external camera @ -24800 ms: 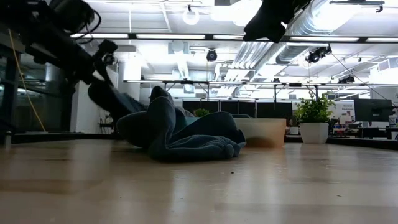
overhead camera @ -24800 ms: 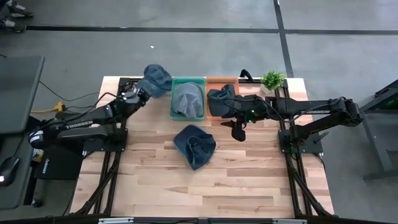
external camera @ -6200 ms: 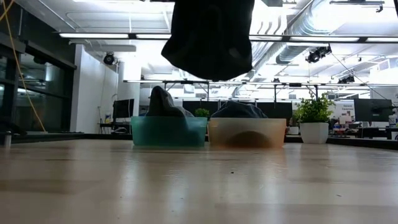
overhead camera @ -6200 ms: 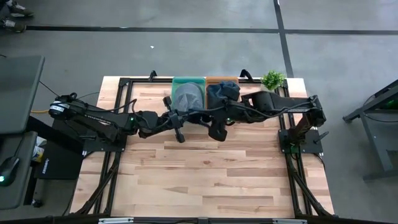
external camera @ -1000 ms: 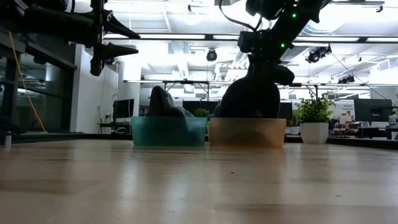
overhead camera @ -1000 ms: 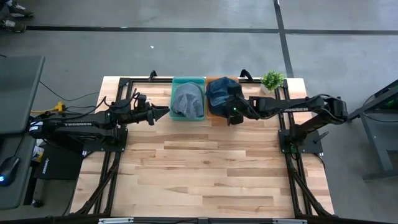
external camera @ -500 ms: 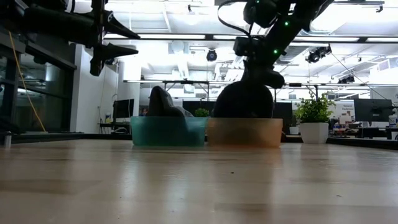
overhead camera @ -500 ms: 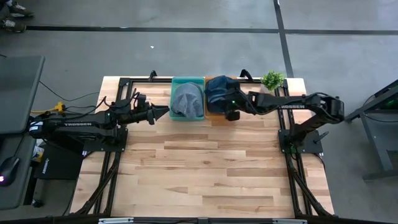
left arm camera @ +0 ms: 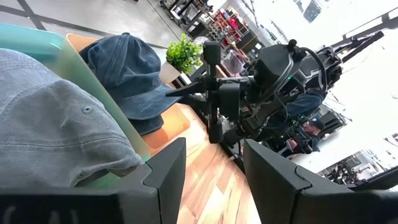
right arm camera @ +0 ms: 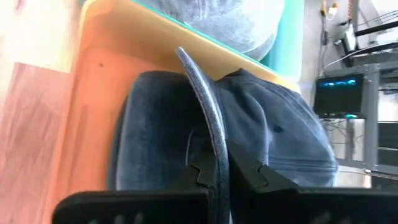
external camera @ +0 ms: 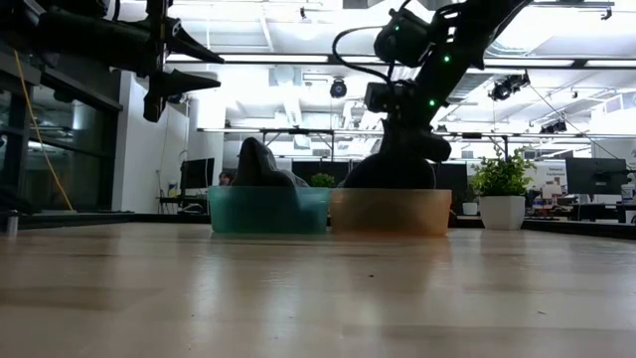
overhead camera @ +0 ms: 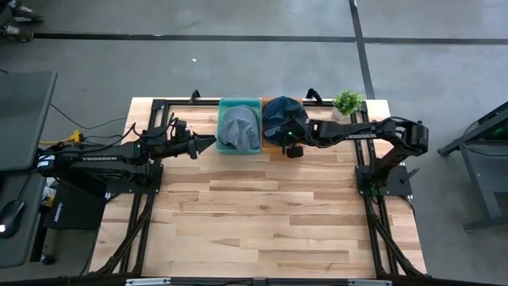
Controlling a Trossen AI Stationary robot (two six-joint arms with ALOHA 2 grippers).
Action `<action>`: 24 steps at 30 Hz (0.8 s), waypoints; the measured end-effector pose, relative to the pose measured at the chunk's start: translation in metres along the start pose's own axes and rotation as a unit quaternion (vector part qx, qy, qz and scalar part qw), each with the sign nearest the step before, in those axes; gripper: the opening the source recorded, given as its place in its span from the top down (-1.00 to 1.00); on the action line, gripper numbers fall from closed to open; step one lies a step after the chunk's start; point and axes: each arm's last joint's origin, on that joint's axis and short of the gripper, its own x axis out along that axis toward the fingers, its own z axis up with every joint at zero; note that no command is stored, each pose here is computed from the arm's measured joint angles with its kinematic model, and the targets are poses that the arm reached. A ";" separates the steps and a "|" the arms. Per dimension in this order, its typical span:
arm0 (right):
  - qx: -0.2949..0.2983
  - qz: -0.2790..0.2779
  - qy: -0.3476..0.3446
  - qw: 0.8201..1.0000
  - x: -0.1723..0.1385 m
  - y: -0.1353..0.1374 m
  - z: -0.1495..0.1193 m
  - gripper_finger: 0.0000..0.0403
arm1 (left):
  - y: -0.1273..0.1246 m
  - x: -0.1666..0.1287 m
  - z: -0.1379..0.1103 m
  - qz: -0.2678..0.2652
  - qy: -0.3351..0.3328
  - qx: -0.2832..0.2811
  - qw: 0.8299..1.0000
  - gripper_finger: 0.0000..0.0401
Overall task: Pick & Place hat
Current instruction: Put the black cap into the orange bin
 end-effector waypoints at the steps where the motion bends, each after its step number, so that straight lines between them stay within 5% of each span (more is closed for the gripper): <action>1: 0.003 0.005 0.000 1.000 0.002 0.001 0.000 0.98 | 0.000 0.000 0.000 0.000 0.000 0.000 1.000 0.21; 13: 0.046 0.048 -0.002 0.998 0.007 0.007 -0.002 0.95 | 0.000 0.000 0.000 0.000 0.000 0.000 1.000 0.21; 24: 0.082 0.049 -0.038 0.995 -0.012 0.000 0.000 0.43 | 0.000 0.000 -0.001 0.000 0.005 0.000 1.000 0.21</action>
